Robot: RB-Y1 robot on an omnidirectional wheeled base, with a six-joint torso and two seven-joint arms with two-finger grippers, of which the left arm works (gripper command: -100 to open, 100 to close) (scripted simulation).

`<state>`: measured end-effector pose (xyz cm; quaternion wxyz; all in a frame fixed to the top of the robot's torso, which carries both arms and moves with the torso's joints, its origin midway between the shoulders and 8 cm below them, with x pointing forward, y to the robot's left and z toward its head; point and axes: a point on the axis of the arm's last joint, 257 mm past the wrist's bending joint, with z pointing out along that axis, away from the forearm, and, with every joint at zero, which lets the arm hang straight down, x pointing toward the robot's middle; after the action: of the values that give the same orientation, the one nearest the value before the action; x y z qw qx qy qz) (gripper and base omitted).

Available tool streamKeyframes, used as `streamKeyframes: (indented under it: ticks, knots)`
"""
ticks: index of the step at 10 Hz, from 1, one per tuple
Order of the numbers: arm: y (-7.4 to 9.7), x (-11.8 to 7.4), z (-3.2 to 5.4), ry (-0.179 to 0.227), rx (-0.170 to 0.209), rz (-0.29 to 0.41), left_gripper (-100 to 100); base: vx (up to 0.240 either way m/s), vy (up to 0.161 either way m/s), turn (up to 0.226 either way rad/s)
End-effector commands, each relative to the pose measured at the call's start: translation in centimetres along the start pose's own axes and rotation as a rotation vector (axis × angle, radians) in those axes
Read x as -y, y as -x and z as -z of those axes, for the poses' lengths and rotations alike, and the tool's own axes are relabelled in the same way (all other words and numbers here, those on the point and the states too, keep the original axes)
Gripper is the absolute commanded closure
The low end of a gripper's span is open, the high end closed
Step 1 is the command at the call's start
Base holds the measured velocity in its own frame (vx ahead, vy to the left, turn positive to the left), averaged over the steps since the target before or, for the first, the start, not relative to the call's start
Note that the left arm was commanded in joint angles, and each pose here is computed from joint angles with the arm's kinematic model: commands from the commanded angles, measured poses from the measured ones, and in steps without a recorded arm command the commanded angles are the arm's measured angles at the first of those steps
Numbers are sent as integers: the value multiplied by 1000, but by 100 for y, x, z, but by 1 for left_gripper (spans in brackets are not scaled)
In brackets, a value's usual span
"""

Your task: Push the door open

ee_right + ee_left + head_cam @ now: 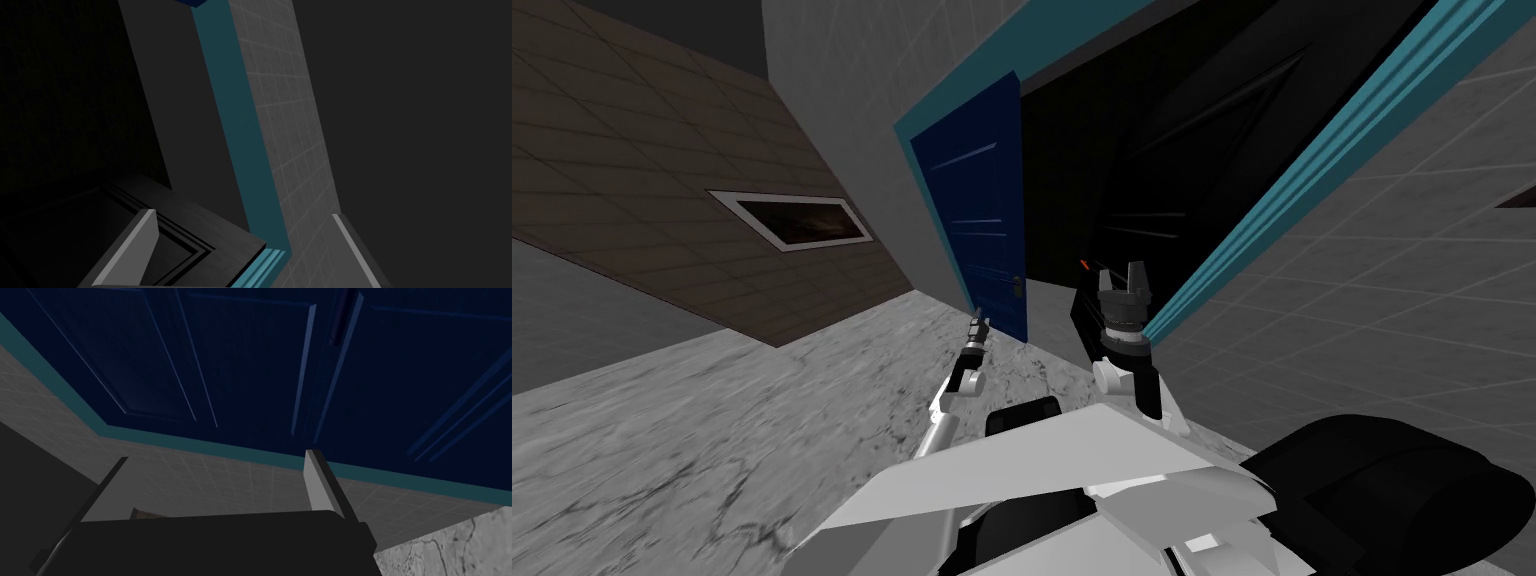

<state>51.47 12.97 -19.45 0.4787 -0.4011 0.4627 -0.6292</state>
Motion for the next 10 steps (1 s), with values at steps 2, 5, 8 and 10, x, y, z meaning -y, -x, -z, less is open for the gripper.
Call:
streamKeyframes:
  ticks: [2,5,8,10]
  knots:
    - [-121,-162,-74,31,-25,3,-100,116,78,-118]
    - [-290,-378,-165,73,-58,3,-100,129,98,-116]
    - [-451,-570,-241,112,-89,1,-100,136,101,-118]
    - [-543,-674,-279,134,-106,-2,-100,126,103,-95]
